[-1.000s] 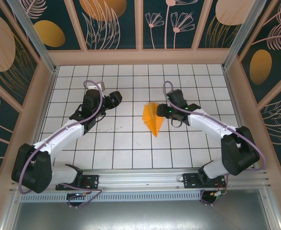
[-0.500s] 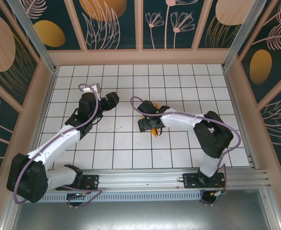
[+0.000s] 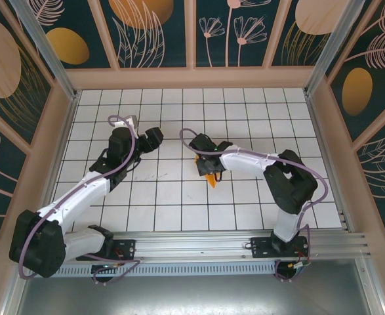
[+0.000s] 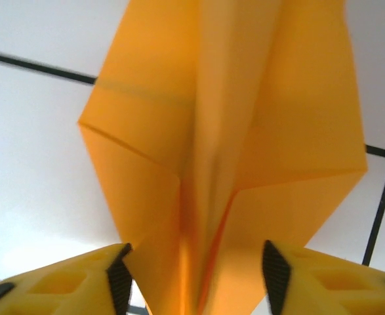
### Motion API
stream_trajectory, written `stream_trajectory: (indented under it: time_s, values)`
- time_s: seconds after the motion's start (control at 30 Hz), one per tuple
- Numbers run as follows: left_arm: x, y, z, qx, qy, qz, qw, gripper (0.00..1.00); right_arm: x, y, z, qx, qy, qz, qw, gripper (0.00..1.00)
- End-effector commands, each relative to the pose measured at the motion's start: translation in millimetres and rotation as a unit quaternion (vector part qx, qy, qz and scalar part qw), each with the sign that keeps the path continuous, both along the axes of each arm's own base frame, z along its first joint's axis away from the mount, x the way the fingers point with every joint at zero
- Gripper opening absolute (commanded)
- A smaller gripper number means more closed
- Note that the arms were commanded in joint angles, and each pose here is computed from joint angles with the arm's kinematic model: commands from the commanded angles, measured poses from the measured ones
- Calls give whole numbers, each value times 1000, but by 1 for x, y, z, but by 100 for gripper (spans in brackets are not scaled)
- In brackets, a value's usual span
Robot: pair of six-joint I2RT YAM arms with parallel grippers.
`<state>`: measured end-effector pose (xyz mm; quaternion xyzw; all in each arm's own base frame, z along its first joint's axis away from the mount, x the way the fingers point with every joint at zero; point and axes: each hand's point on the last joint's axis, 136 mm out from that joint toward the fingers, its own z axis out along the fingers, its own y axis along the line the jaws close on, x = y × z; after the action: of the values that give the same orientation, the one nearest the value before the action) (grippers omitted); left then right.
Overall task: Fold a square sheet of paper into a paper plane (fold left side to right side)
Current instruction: Pick up the paper plane at the center of the table.
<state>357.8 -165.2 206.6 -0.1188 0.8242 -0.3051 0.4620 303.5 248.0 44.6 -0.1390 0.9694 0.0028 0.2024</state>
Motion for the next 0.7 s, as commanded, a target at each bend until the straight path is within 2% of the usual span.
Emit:
stream_trajectory:
  time_s: [0.0,0.27,0.67]
  values:
    - [2,4,2,10,-7,6,1000,76,0,-9,8,24,1,-11,1000,51]
    - [2,3,1,8,-4,3,1000,77,1,-8,-1,67,23,-15,997,47]
    - [1,3,1,9,-3,3,1000,77,7,-5,-18,88,43,-21,995,31]
